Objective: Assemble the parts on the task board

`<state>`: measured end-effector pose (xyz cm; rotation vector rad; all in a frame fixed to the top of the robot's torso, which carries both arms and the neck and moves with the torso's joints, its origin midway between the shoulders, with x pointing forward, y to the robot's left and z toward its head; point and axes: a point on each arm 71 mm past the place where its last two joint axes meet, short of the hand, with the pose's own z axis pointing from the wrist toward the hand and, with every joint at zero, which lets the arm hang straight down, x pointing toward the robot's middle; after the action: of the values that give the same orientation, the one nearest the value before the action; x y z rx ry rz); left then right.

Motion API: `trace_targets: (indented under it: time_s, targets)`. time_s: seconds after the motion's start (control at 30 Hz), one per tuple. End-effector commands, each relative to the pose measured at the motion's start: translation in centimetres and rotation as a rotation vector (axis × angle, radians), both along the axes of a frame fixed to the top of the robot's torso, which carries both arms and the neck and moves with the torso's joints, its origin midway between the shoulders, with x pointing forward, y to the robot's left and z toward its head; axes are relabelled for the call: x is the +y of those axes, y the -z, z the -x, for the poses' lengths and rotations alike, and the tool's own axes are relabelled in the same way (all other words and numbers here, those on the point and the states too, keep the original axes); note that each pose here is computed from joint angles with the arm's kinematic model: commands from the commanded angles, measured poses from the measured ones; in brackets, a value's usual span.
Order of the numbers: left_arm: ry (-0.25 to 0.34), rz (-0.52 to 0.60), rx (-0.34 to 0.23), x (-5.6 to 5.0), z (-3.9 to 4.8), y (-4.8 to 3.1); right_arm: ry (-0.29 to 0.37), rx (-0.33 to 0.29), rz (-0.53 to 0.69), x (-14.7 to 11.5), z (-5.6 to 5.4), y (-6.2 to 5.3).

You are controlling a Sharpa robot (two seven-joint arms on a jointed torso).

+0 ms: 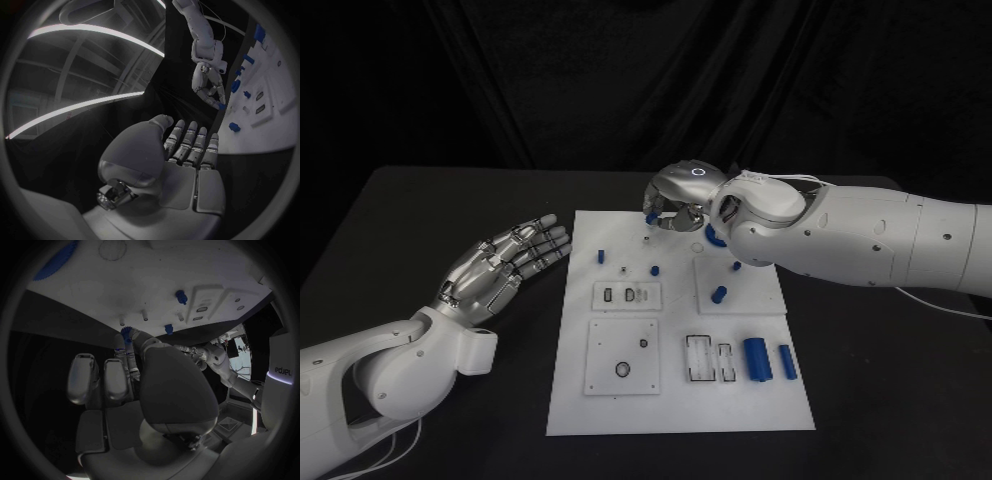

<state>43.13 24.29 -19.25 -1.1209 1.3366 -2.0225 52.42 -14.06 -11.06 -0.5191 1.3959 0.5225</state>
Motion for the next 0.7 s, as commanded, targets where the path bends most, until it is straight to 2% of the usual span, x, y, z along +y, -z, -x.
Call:
trace_targets:
  time_s: [0.03,0.2,0.43,0.7]
  targets:
    - [-0.029,0.09,-0.097,0.2,0.08,-0.96,0.03,0.0,-0.008,-0.12,-0.21,0.18]
    - [-0.027,0.09,-0.096,0.17,0.07,-0.95,0.032,0.004,-0.008,0.13,-0.33,0.51]
    - [-0.024,0.091,-0.094,0.12,0.05,-0.93,0.067,0.0,-0.021,0.06,-0.6,0.86]
    - [-0.024,0.091,-0.092,0.16,-0.01,-0.9,0.079,-0.043,-0.032,-0.21,-0.6,0.76]
